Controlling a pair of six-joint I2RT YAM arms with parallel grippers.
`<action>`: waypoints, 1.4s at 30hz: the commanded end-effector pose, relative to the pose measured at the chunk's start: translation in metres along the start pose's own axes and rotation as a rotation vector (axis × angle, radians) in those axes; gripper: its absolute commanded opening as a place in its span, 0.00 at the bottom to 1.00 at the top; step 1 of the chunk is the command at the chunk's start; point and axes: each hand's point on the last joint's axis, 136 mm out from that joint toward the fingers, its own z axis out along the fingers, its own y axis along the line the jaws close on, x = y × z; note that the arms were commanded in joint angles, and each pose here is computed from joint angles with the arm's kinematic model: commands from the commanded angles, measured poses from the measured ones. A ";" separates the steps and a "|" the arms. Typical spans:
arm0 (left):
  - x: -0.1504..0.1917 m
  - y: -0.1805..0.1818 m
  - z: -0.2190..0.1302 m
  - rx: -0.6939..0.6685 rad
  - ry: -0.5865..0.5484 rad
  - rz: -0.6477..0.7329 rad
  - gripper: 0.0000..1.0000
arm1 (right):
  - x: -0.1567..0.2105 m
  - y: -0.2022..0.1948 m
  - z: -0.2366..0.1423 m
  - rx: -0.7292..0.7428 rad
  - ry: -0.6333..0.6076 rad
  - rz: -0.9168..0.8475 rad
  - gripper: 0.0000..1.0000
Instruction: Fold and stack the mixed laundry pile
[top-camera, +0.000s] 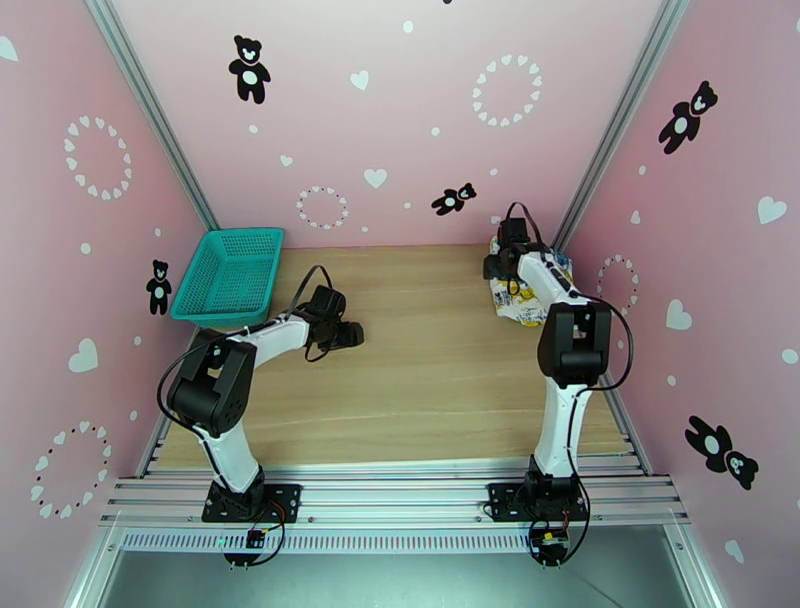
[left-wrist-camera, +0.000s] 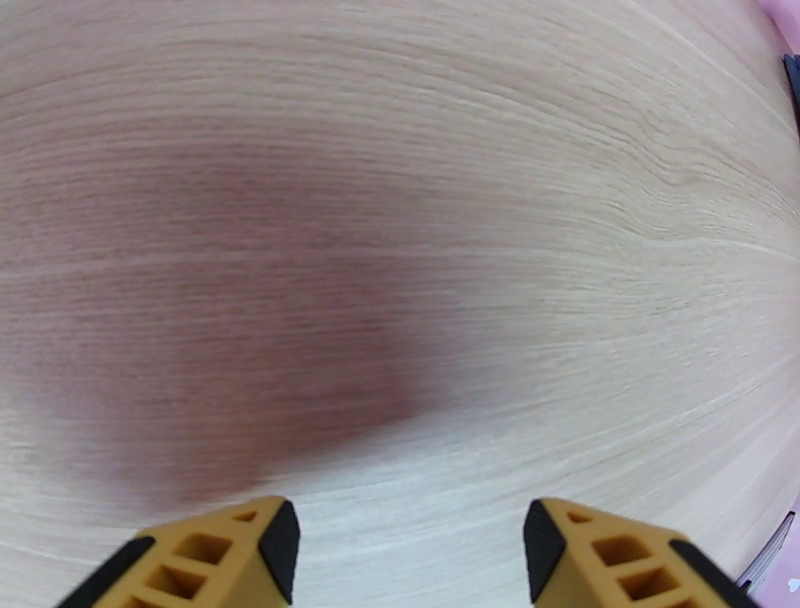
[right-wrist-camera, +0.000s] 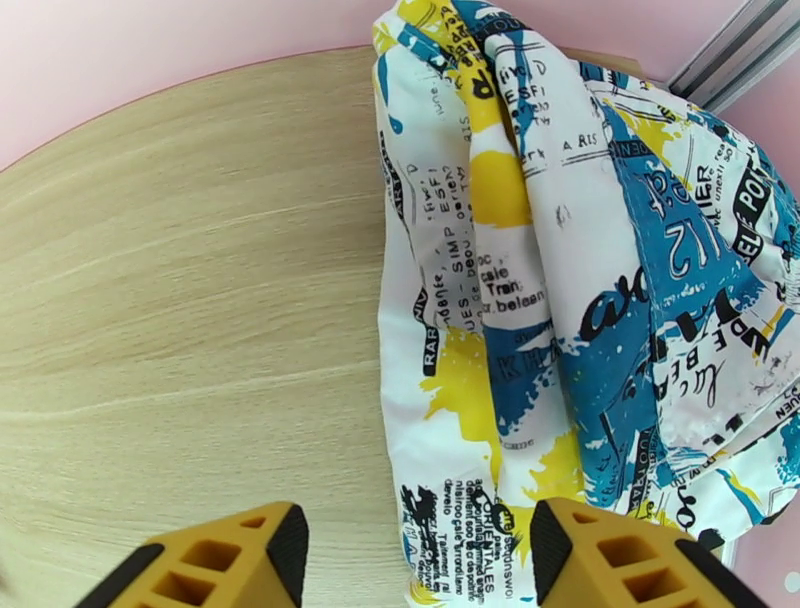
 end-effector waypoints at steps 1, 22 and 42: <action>-0.001 -0.012 -0.007 0.046 -0.015 0.003 0.65 | 0.011 -0.019 0.015 0.144 0.067 -0.088 0.62; -0.001 -0.012 0.005 0.043 0.009 -0.005 0.65 | -0.038 -0.070 0.025 0.472 0.017 -0.230 0.02; -0.013 -0.029 -0.003 0.110 -0.007 -0.071 0.65 | -0.114 -0.157 0.057 0.760 -0.228 -0.202 0.42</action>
